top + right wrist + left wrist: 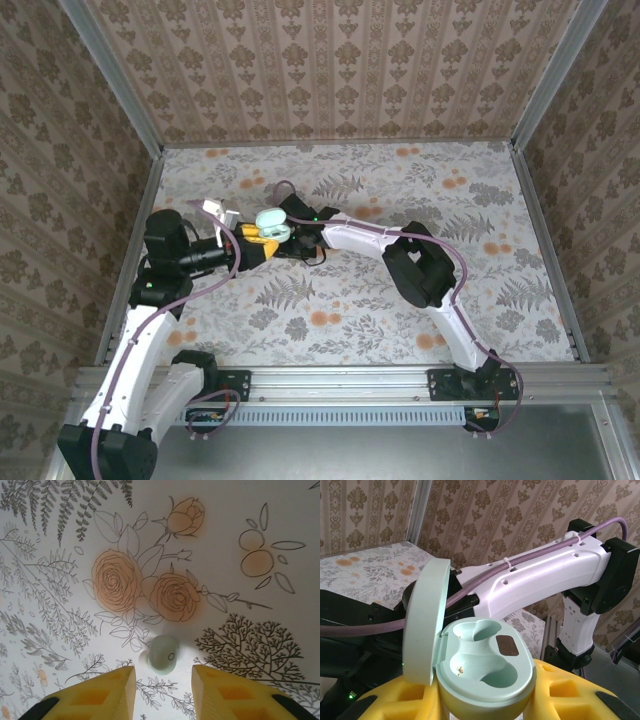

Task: Insert the wireless bluetooth earbuds into the charging case

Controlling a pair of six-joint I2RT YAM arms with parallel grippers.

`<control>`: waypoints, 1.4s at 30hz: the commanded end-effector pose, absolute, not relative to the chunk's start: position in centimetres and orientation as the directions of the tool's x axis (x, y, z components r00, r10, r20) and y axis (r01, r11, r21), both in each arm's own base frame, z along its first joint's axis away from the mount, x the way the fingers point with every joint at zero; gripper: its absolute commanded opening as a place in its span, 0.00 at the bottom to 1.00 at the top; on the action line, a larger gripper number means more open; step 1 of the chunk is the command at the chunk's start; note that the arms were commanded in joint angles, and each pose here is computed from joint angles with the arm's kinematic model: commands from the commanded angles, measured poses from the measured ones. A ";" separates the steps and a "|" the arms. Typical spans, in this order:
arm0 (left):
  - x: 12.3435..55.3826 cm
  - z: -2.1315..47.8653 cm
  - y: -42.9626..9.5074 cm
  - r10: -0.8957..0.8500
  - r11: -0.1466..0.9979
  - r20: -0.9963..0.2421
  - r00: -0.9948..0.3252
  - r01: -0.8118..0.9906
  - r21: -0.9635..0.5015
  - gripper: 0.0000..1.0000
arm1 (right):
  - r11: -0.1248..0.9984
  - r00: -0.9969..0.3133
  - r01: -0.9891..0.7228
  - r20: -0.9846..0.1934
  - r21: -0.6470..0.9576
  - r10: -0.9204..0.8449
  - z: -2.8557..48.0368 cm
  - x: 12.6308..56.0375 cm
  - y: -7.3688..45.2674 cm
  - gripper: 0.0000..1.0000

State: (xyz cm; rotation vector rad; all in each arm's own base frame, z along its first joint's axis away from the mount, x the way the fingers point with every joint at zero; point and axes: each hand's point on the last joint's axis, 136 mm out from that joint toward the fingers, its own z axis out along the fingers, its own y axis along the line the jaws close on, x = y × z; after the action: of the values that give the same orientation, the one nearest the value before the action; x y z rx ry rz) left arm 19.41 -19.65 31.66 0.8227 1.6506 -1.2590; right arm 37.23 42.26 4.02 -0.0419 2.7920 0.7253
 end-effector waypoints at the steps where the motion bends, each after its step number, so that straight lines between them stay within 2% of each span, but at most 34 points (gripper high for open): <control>1: 18.7 32.3 -19.5 0.001 0.241 -0.932 -0.361 0.905 -0.351 0.20 | 0.898 -0.963 -0.091 -0.269 0.430 0.031 3.5 37.6 42.1 0.35; 17: 18.8 32.1 -19.3 0.003 0.244 -0.932 -0.363 0.904 -0.351 0.20 | 0.937 -0.965 -0.140 -0.257 0.319 -0.057 1.7 37.1 42.2 0.33; 27: 19.0 31.7 -19.2 0.004 0.253 -0.931 -0.364 0.901 -0.352 0.20 | 0.943 -0.965 -0.174 -0.242 0.285 -0.105 1.7 36.3 41.5 0.24; 34: 19.0 31.5 -19.1 0.005 0.260 -0.931 -0.366 0.899 -0.352 0.20 | 0.935 -0.966 -0.174 -0.239 0.311 -0.100 4.1 35.3 39.4 0.22; 42: 19.1 30.8 -19.6 0.001 0.252 -0.935 -0.356 0.904 -0.344 0.20 | 0.927 -0.958 -0.155 -0.279 0.341 -0.058 9.0 33.8 34.2 0.21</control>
State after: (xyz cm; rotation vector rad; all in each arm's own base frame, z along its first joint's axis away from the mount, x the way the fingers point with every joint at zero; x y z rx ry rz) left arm 19.44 -19.31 30.28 0.8210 1.6682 -1.2612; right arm 34.01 35.75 5.01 -0.1465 2.8788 0.4849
